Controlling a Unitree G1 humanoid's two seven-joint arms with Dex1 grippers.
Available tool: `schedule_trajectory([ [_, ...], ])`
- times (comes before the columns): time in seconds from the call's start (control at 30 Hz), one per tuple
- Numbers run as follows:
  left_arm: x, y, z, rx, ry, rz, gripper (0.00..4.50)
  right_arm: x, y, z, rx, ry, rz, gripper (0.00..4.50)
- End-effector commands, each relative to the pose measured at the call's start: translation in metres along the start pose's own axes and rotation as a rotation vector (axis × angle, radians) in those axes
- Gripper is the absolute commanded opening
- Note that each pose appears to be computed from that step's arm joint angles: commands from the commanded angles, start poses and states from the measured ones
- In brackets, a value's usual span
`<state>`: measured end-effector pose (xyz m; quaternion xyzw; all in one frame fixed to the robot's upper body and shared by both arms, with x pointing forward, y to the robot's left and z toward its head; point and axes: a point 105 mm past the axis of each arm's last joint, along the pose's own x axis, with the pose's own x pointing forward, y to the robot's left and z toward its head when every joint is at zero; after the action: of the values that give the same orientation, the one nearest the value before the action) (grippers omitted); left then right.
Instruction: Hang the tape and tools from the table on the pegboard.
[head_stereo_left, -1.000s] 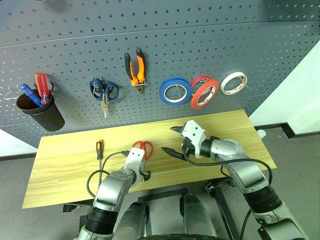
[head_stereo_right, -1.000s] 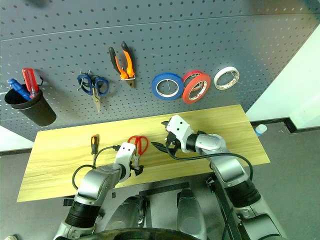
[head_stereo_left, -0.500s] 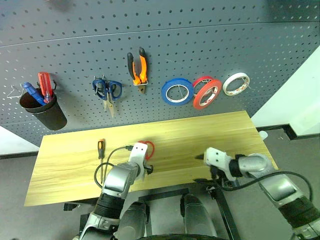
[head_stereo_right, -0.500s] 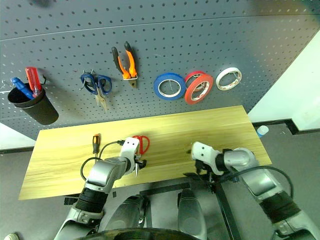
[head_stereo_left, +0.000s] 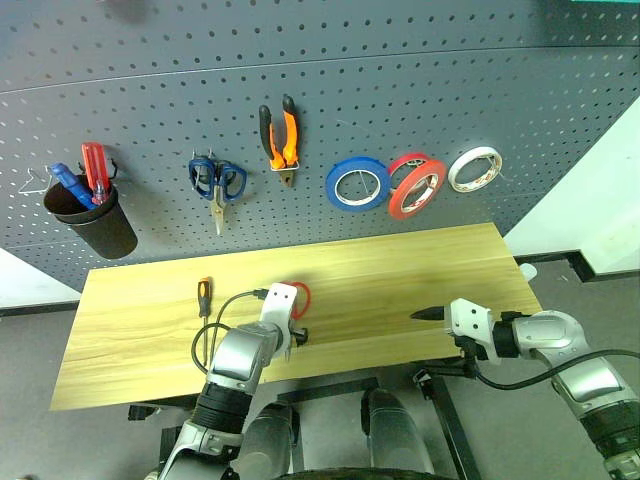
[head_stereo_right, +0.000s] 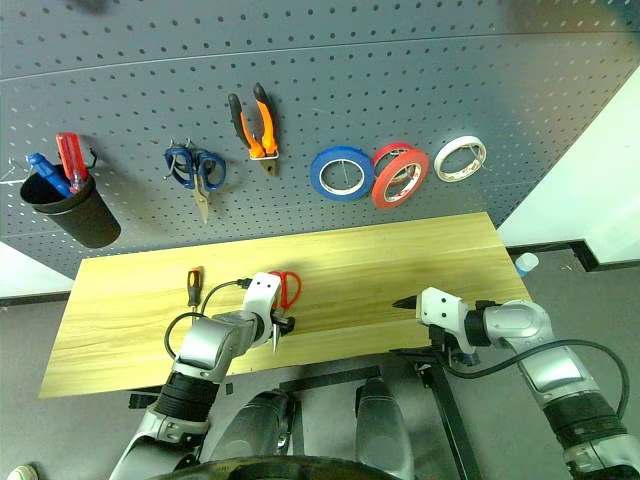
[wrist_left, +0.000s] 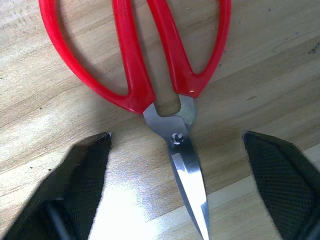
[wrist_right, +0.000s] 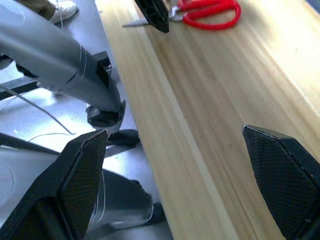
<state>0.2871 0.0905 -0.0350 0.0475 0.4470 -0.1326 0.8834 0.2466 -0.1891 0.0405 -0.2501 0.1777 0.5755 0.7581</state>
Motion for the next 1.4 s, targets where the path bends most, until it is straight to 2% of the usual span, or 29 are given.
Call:
schedule_trajectory([
  [0.03,-0.001,0.000,0.004,-0.017,-0.019,-0.006,2.86,-0.002,-0.005,0.013,-0.041,-0.052,-0.017,4.50],
  [0.27,-0.001,0.002,0.006,-0.024,-0.032,0.002,0.43,-0.003,-0.004,0.016,-0.051,-0.063,-0.016,4.50],
  [0.3,-0.001,0.002,0.007,-0.025,-0.033,0.002,0.26,-0.002,-0.004,0.016,-0.051,-0.063,-0.017,4.50],
  [0.57,-0.005,0.000,0.013,-0.014,-0.064,-0.024,0.27,0.000,-0.007,0.019,-0.076,-0.078,-0.036,4.50],
  [0.7,-0.017,-0.002,0.023,0.002,-0.134,-0.081,0.27,0.001,-0.015,0.031,-0.107,-0.136,-0.095,4.50],
  [0.83,-0.044,0.024,0.022,0.056,-0.237,-0.077,0.27,-0.004,-0.025,0.062,-0.087,-0.301,-0.176,4.50],
  [1.03,-0.086,0.064,-0.001,0.113,-0.373,-0.123,0.27,-0.011,-0.021,0.107,-0.034,-0.497,-0.149,4.50],
  [1.1,-0.101,0.078,-0.002,0.109,-0.450,-0.131,0.27,-0.014,-0.021,0.121,-0.033,-0.545,-0.137,4.50],
  [1.27,-0.125,0.103,-0.001,0.122,-0.559,-0.120,0.27,-0.014,-0.018,0.136,-0.072,-0.562,-0.087,4.50],
  [1.4,-0.160,0.100,0.027,0.168,-0.800,-0.165,0.27,-0.013,-0.020,0.140,-0.108,-0.549,-0.082,4.50],
])
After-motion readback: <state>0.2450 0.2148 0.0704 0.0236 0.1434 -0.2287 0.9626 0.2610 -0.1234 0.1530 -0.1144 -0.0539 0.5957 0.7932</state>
